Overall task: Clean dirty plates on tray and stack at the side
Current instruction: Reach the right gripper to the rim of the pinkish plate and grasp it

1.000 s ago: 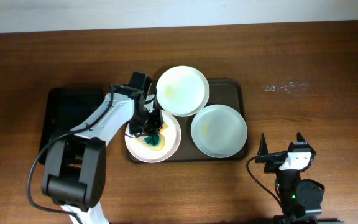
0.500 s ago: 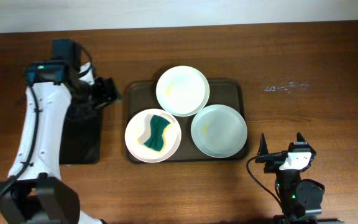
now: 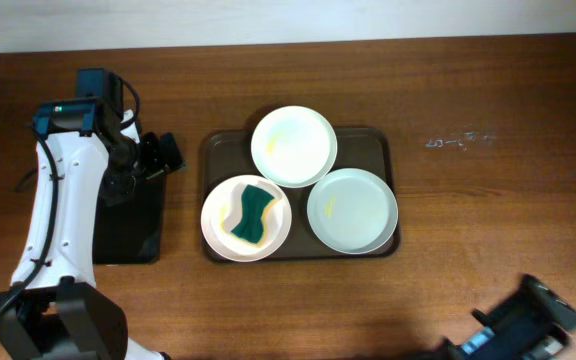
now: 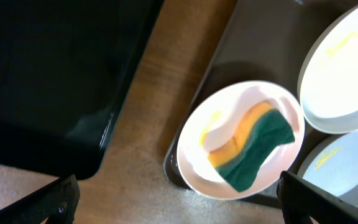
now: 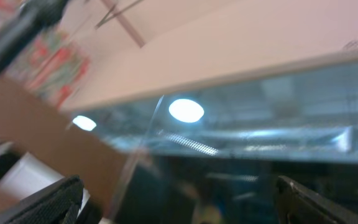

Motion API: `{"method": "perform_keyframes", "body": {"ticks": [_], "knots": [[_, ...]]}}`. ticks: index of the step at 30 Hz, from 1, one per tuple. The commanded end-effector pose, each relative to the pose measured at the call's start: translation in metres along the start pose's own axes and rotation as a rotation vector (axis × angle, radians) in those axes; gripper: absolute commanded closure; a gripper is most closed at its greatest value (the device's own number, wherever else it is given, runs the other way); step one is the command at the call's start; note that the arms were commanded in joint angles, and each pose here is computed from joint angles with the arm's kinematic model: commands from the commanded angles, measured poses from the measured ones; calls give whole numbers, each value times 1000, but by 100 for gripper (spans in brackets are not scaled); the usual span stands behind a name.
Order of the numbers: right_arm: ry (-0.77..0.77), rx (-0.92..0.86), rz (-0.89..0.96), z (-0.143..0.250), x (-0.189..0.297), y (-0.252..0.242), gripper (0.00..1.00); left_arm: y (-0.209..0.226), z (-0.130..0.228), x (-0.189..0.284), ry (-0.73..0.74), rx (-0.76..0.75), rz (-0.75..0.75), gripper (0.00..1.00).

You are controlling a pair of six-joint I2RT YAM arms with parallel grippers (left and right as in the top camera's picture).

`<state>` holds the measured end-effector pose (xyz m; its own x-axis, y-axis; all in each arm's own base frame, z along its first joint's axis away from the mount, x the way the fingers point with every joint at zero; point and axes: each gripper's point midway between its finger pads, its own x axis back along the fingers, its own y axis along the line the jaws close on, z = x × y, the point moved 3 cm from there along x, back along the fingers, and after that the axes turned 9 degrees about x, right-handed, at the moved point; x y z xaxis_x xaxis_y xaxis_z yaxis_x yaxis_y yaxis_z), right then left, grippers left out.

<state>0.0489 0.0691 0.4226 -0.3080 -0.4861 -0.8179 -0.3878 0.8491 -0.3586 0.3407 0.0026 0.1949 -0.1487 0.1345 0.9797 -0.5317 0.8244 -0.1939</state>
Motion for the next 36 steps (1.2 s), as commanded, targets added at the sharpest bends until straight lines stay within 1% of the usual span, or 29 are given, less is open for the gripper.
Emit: {"method": "perform_keyframes", "body": {"ticks": [1, 2, 3, 4, 5, 6, 7, 8, 9, 10, 11, 12, 13, 14, 15, 18, 19, 20, 21, 22, 23, 24, 26, 27, 28, 30, 32, 34, 36], "knots": [[474, 106, 81, -21, -48, -32, 2, 1, -1, 1, -6, 1, -2, 0], [684, 85, 86, -17, -55, -41, 2, 1, -1, 1, -4, 2, -3, 0], [874, -9, 86, -13, -62, -48, 2, 1, 0, 1, -3, 2, -3, 0], [1036, -195, 14, -12, -75, -40, 2, 1, 0, 1, -3, 2, -3, 0], [1061, -369, -152, -18, -94, -22, 2, 2, 0, 1, 0, 3, -5, 0], [1002, -528, -311, -29, -114, -6, 2, 1, 0, 1, -1, 3, -4, 0], [953, -628, -437, -30, -128, 0, 2, 1, 0, 1, -1, 2, -4, 0], [947, -694, -453, -12, -142, -7, 2, 2, 0, 1, 1, 3, -5, 0], [1104, -800, -219, 32, -140, -30, 2, 2, 2, 1, 6, 4, -8, 0], [1272, -775, -12, 71, -121, -50, 2, 3, 2, 1, 9, 4, -10, 0], [1498, -733, 252, 108, -85, -72, 3, 3, 3, 1, 12, 5, -12, 0], [1708, -719, 379, 135, -51, -78, 8, 3, 3, 1, 11, 4, -11, 0], [1822, -733, 386, 150, -38, -72, 12, 2, 1, 1, 5, 4, -7, 0], [1938, -751, 369, 167, -27, -60, 13, 1, 0, 1, -1, 3, -4, 0], [2075, -737, 356, 199, -21, -30, 13, 1, 0, 1, -1, 10, -3, 0], [2187, -626, 413, 255, -14, 36, 13, 1, 0, 1, 0, 10, -4, 1], [2217, -631, 448, 271, -4, 59, 24, 1, 0, 1, 0, 9, -4, 0], [2237, -665, 470, 295, 10, 87, 26, 1, 0, 1, 0, 9, -4, 1], [2232, -702, 438, 309, 15, 103, 30, 1, 0, 1, 0, 10, -4, 0], [2228, -789, 384, 332, 28, 131, 38, 1, 0, 1, 0, 9, -4, 1], [2250, -830, 361, 352, 48, 151, 49, 1, 0, 1, 0, 9, -4, 0], [2287, -830, 355, 370, 65, 164, 57, 1, 0, 1, 0, 9, -4, 0], [2322, -831, 344, 389, 80, 178, 59, 1, 0, 1, -1, 9, -4, 0], [2369, -836, 338, 403, 96, 190, 59, 2, 0, 1, 0, 9, -5, 0], [2381, -859, 326, 408, 101, 197, 60, 2, 0, 1, 0, 9, -5, 0], [2411, -862, 323, 420, 115, 207, 70, 1, 0, 1, -1, 9, -4, 0], [2434, -854, 326, 425, 124, 211, 70, 1, 0, 1, -1, 9, -4, 0], [2465, -798, 346, 424, 133, 207, 69, 1, 0, 1, -1, 9, -4, 0], [2469, -793, 348, 424, 134, 207, 68, 1, 0, 1, -1, 9, -4, 0]]}}
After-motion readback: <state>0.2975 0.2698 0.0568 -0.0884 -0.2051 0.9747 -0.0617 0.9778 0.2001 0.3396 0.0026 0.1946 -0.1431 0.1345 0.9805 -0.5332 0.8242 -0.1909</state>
